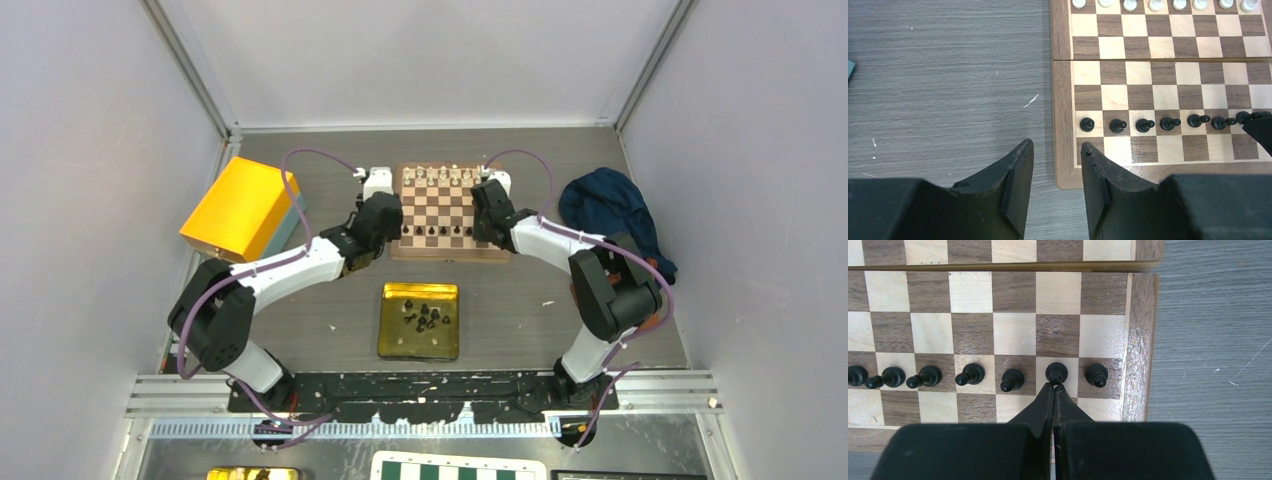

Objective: Set up the chess pieces on the board
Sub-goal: Adjust the chess piece on the chessboard.

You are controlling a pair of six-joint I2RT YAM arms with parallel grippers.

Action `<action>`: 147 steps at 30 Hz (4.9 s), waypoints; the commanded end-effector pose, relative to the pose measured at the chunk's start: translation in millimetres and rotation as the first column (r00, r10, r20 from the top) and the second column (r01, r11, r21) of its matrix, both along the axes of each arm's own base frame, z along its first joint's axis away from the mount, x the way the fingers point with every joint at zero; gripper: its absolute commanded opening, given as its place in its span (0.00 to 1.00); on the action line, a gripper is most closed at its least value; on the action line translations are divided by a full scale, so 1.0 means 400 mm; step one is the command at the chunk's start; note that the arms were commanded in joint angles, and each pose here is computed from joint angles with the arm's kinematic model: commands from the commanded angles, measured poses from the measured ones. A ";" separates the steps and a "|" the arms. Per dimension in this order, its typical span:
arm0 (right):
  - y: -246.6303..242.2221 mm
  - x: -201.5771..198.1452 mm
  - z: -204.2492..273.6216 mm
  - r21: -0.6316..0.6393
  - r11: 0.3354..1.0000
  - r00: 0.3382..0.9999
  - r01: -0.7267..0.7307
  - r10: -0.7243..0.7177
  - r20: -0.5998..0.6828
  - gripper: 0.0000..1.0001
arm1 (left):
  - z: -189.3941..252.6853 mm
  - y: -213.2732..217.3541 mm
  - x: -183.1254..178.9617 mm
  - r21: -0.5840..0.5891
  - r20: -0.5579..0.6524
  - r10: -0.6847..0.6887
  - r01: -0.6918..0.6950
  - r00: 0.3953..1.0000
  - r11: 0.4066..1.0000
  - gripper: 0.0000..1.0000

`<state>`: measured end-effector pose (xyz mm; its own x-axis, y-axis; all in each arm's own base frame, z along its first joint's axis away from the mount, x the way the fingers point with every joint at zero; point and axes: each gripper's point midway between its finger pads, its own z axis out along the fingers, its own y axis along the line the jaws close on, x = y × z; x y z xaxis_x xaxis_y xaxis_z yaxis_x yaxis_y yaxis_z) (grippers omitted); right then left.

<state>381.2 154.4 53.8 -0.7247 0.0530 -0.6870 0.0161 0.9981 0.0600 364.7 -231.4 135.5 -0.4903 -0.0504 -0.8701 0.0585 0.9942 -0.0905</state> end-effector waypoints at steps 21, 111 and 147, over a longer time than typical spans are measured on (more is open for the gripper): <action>0.034 0.000 0.117 0.069 0.997 0.995 -0.027 0.020 0.095 0.01 | 0.048 -0.002 0.011 -0.047 0.065 0.025 -0.022 0.998 0.999 0.41; 0.162 0.087 0.039 0.062 0.990 0.992 -0.126 0.126 -0.007 0.01 | 0.027 -0.006 0.015 -0.054 0.063 0.031 -0.027 0.998 0.998 0.41; 0.154 0.137 0.210 0.014 0.990 0.981 -0.144 0.141 0.131 0.21 | 0.065 0.002 0.010 -0.043 0.077 0.022 -0.019 0.997 0.999 0.55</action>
